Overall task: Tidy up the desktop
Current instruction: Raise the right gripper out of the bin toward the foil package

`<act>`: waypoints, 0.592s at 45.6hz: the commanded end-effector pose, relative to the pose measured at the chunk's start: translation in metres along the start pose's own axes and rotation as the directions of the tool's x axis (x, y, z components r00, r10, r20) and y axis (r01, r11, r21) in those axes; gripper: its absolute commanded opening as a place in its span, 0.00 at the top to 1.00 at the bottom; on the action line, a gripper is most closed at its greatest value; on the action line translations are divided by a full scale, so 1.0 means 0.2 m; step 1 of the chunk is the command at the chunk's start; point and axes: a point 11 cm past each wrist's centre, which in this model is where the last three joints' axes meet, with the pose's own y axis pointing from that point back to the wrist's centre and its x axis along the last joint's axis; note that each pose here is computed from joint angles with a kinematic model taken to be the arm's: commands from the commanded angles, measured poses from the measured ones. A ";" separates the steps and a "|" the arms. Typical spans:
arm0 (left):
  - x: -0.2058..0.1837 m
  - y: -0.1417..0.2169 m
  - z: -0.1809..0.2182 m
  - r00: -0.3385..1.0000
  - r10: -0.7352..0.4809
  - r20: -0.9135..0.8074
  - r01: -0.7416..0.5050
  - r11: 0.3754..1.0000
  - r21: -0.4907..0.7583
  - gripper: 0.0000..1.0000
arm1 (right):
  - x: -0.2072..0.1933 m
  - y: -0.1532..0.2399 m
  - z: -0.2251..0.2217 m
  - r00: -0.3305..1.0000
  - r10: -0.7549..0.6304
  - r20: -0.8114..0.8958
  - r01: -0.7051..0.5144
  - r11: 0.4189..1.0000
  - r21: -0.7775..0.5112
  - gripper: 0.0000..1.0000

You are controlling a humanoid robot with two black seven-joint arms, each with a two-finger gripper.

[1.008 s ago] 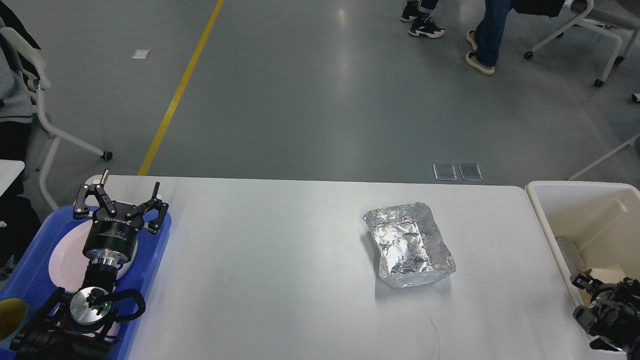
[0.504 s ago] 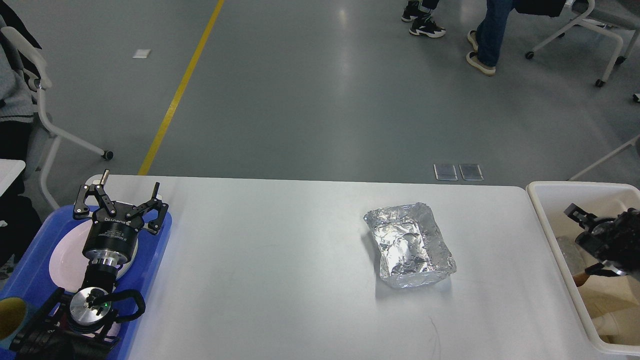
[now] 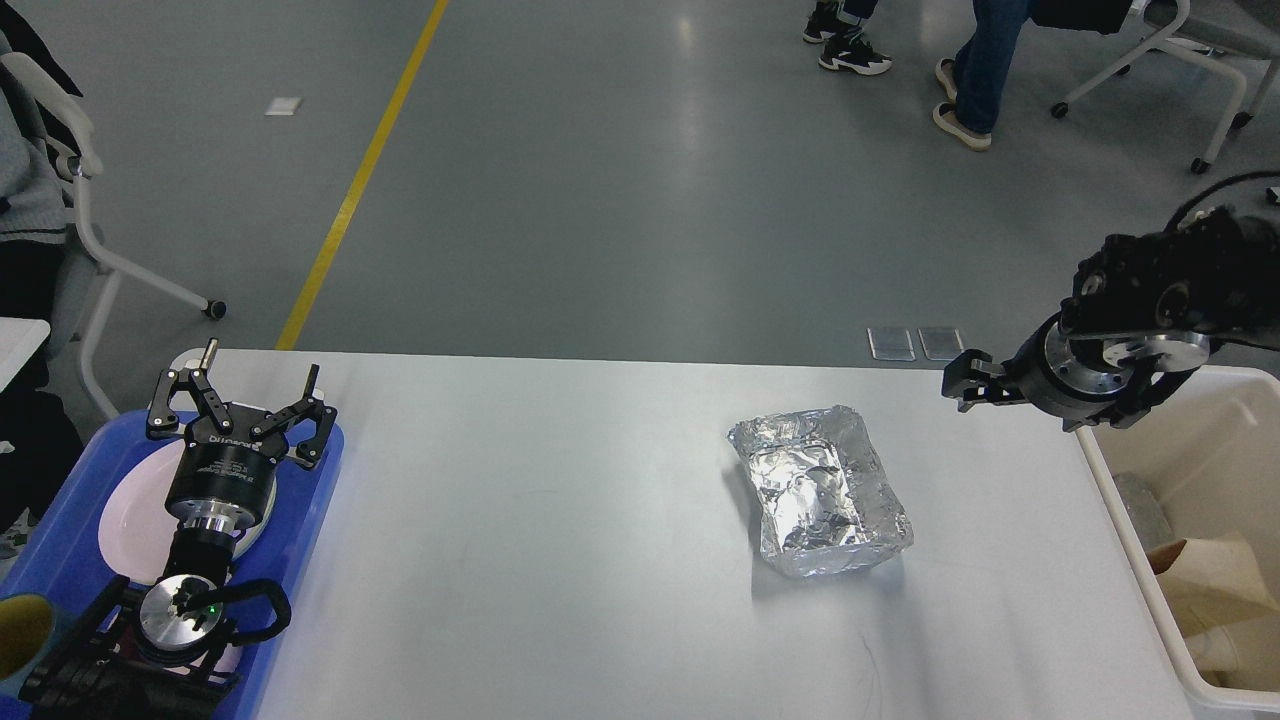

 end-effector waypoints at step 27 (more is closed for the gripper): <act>0.00 0.00 0.00 1.000 0.001 0.000 -0.001 1.000 0.000 0.04 | -0.18 0.77 -0.29 0.890 -0.375 -0.259 0.409 0.908 0.090 0.00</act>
